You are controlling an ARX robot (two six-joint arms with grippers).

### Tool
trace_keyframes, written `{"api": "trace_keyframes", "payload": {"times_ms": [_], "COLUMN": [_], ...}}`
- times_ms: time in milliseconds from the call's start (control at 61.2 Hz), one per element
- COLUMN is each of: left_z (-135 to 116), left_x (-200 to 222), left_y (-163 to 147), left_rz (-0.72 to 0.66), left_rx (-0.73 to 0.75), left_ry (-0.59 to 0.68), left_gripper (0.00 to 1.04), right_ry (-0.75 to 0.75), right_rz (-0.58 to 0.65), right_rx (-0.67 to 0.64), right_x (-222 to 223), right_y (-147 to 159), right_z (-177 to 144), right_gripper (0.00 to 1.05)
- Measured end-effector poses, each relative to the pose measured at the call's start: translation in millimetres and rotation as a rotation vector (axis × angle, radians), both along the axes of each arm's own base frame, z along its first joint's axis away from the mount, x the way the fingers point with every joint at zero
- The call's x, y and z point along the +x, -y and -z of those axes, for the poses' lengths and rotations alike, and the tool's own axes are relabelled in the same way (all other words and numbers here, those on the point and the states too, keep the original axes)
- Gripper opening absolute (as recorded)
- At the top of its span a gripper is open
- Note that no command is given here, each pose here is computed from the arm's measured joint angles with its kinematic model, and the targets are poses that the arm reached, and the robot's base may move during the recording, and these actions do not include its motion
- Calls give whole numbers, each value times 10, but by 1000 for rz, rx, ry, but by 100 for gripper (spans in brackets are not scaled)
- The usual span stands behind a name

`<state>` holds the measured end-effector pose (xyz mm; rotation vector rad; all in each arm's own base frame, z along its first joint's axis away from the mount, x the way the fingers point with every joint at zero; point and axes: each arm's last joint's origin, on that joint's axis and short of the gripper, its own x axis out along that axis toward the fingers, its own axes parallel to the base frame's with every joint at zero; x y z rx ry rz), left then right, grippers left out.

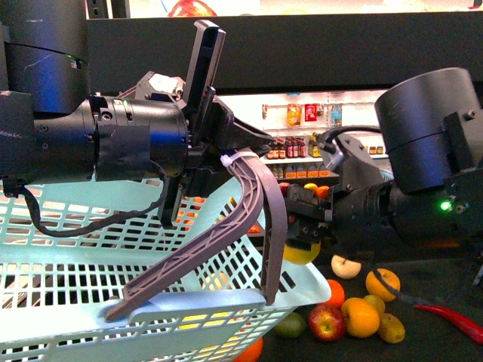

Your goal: Pick lemon from shelf

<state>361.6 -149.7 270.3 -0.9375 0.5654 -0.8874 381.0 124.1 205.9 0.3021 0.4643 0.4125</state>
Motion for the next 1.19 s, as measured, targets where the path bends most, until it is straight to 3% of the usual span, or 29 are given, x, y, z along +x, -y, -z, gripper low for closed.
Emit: {"api": "trace_keyframes", "payload": {"times_ms": [82, 457, 621, 817, 1094, 1192], "left_z": [0, 0, 0, 0, 0, 0], "left_x": [0, -1, 0, 0, 0, 0], "left_y": [0, 0, 0, 0, 0, 0], "left_rz": [0, 3, -1, 1, 0, -1], "left_rx": [0, -1, -1, -1, -1, -1], "left_ry": [0, -2, -1, -2, -2, -2], "left_gripper": [7, 7, 7, 7, 7, 7], "right_ry": [-11, 89, 227, 353, 351, 425], "right_rz": [-6, 66, 133, 253, 427, 408], "right_rx": [-5, -31, -126, -253, -347, -318], "right_x": [2, 43, -154, -873, -2280, -2752], "right_y": [-62, -1, 319, 847, 1328, 1381], "right_z": [60, -157, -552, -904, -610, -375], "right_gripper": [46, 99, 97, 97, 96, 74]}}
